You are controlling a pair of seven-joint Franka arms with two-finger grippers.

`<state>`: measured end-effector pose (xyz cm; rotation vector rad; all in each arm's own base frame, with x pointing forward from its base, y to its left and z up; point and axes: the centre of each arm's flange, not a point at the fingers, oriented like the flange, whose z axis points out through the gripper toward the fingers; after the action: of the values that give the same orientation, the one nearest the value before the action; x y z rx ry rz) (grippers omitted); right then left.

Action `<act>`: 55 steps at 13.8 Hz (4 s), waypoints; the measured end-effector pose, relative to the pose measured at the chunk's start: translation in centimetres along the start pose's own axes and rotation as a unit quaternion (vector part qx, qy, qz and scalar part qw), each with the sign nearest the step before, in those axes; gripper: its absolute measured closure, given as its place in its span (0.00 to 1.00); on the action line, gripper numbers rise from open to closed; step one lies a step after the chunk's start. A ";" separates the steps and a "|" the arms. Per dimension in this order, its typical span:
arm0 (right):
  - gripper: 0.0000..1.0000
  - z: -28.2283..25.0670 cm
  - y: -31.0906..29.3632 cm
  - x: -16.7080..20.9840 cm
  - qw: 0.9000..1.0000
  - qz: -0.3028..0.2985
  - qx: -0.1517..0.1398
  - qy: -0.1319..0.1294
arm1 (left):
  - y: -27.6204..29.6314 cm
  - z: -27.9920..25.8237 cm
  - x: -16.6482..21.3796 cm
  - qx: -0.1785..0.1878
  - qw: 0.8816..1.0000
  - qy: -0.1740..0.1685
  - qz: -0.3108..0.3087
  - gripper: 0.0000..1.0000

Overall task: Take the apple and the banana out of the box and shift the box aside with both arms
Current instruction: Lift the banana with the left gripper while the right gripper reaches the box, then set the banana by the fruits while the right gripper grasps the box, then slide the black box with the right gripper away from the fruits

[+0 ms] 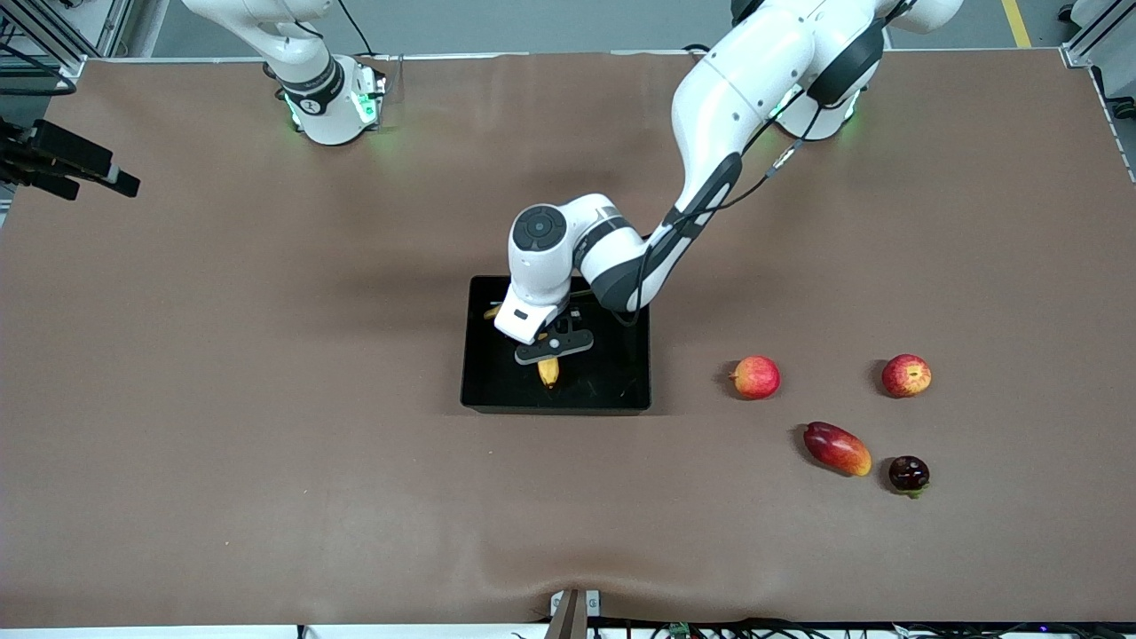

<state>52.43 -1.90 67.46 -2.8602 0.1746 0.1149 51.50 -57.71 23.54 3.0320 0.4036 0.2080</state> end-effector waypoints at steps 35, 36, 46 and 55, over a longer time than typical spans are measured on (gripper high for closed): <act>0.00 44.3 -22.0 5.4 0.988 -0.111 -0.049 -0.098 | -48.6 2.9 19.1 0.123 0.979 -0.068 -0.150 0.26; 0.00 44.3 -21.7 5.6 0.990 -0.089 -0.051 -0.096 | -48.3 2.3 19.6 0.120 0.980 -0.061 -0.149 0.15; 0.52 50.0 -20.3 3.8 0.996 -0.023 -0.061 -0.054 | -39.8 -21.5 25.8 0.170 0.978 -0.035 -0.113 0.00; 0.95 44.8 -14.6 7.0 0.995 -0.043 -0.051 -0.079 | -44.5 -36.0 27.1 0.102 0.991 -0.067 0.062 0.00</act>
<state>58.48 23.57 27.66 -2.9388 0.0128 0.3411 60.92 -5.67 58.32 3.2509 0.2394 -0.0337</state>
